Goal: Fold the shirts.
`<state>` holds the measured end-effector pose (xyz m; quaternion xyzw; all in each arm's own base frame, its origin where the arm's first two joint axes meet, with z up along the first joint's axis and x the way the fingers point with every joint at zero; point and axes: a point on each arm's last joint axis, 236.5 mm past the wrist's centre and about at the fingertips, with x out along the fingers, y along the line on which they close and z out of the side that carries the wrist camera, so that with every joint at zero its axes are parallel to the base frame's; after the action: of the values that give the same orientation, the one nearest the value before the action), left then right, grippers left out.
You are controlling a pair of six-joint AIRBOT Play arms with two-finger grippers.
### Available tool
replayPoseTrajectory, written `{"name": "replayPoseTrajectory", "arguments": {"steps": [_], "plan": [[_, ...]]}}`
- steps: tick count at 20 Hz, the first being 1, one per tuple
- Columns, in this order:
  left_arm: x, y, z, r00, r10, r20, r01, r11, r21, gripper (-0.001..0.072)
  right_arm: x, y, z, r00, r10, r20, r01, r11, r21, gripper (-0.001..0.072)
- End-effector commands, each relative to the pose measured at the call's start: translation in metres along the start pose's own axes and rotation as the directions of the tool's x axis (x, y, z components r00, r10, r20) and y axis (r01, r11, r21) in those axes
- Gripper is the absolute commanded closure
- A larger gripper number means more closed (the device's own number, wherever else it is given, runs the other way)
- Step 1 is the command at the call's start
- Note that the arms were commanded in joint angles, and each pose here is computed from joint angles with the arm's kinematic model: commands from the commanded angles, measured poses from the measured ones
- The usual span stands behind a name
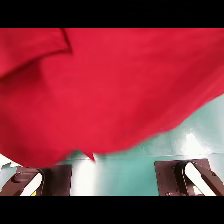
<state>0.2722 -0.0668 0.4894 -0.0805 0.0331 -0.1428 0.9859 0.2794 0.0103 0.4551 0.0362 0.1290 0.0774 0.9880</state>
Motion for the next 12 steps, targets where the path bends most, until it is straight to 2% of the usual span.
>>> {"name": "replayPoseTrajectory", "arguments": {"steps": [1,3,5,8,10,12], "plan": [[0.084,0.042,-0.117,0.936,0.017,-0.351,-0.053,0.994,-0.095,0.0684,0.068,-0.011,-0.07,0.954,0.122,-0.273,-0.083,0.985,0.15,0.0699],[0.128,0.064,-0.19,0.853,0.001,-0.522,-0.078,0.989,-0.127,0.0684,0.117,-0.037,-0.146,0.869,0.109,-0.483,0.004,0.974,0.227,0.0699],[0.162,0.086,-0.263,0.751,-0.015,-0.66,-0.129,0.977,-0.168,0.0684,0.152,-0.06,-0.225,0.743,0.06,-0.667,0.106,0.973,0.206,0.0699],[0.2,0.101,-0.363,0.59,-0.073,-0.804,-0.156,0.967,-0.203,0.0684,0.198,-0.067,-0.312,0.598,0.081,-0.797,0.136,0.97,0.201,0.0699],[0.223,0.103,-0.407,0.549,-0.133,-0.825,-0.133,0.961,-0.244,0.0684,0.233,-0.072,-0.34,0.586,0.089,-0.805,0.145,0.966,0.212,0.0699],[0.243,0.114,-0.428,0.565,-0.13,-0.815,-0.154,0.954,-0.259,0.0684,0.264,-0.081,-0.346,0.605,0.087,-0.792,0.152,0.963,0.223,0.0699]]}}
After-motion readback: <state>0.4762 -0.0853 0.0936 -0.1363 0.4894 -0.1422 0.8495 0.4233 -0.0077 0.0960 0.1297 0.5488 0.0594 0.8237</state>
